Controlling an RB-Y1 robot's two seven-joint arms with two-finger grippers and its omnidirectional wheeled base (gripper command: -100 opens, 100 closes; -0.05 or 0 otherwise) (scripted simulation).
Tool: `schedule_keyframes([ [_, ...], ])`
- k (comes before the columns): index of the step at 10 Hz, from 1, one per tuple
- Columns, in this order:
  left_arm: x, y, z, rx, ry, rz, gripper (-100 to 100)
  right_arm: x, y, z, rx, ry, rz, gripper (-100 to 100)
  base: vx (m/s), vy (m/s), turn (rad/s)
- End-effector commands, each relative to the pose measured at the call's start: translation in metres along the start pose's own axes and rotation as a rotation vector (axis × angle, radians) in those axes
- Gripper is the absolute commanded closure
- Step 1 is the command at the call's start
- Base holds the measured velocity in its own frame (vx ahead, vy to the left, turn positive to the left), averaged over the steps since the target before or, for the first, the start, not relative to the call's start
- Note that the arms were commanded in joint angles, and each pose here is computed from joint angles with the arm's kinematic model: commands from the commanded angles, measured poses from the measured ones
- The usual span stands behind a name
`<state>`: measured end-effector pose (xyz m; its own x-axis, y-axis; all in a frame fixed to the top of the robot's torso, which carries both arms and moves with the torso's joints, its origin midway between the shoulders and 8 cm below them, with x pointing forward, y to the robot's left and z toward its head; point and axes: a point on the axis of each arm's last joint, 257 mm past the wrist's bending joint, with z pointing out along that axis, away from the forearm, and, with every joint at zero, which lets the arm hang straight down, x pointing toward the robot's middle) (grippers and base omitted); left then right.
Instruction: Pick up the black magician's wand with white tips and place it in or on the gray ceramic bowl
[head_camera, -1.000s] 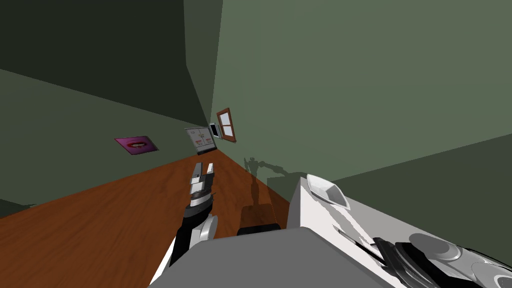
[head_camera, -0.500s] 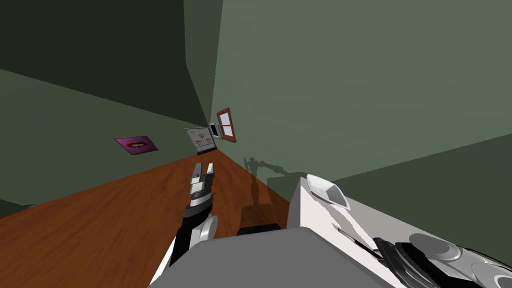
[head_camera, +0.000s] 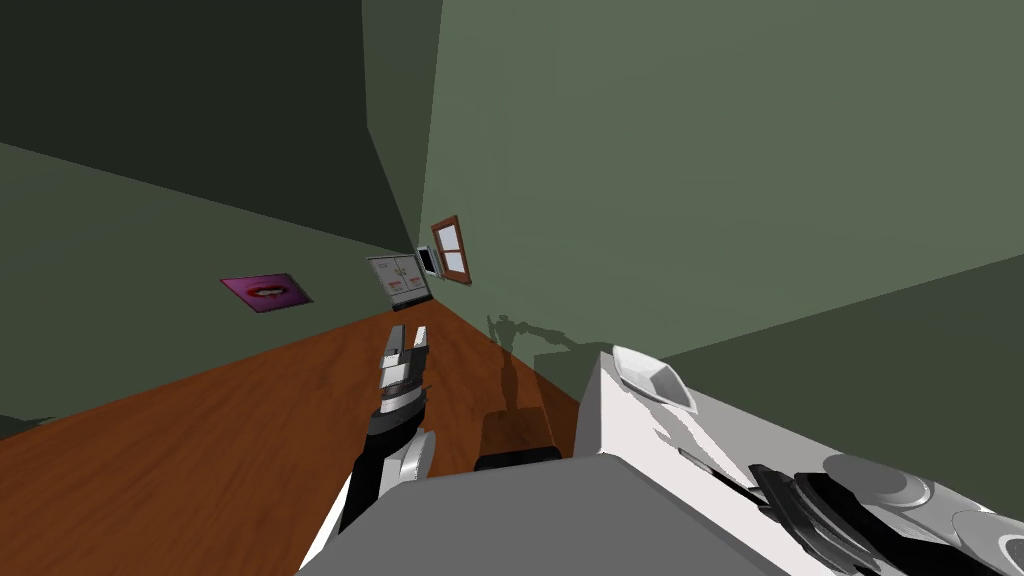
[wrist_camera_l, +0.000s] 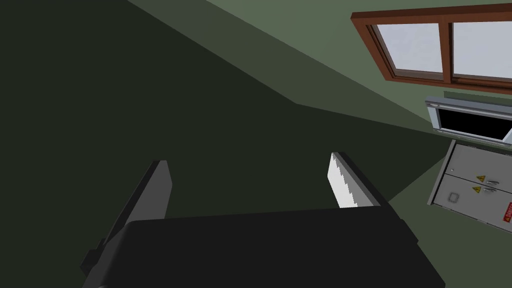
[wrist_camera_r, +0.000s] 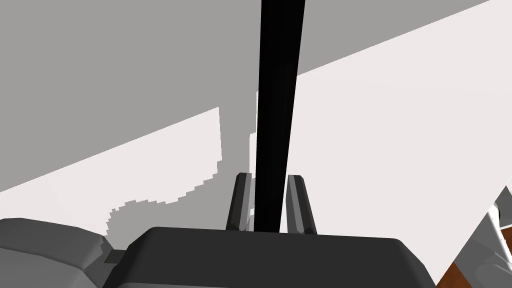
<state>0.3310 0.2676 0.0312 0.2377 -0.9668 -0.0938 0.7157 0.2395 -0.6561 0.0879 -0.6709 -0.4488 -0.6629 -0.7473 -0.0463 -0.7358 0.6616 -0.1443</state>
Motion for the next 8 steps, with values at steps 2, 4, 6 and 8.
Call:
schedule_keyframes([
  [2,0.0,0.0,0.0,0.0,0.0,0.0,0,-0.006,-0.037,-0.024,0.045,-0.011,-0.012,100,-0.026,0.095,0.062],
  [4,0.0,0.0,0.0,0.0,0.0,0.0,0,-0.009,-0.047,-0.034,0.051,-0.015,-0.021,100,-0.01,0.095,0.018],
  [6,0.0,0.0,0.0,0.0,0.0,0.0,0,-0.011,-0.058,-0.045,0.056,-0.019,-0.03,100,0.013,0.068,0.019],
  [8,0.0,0.0,0.0,0.0,0.0,0.0,0,-0.015,-0.072,-0.062,0.061,-0.025,-0.043,100,0.036,0.07,0.029],
])
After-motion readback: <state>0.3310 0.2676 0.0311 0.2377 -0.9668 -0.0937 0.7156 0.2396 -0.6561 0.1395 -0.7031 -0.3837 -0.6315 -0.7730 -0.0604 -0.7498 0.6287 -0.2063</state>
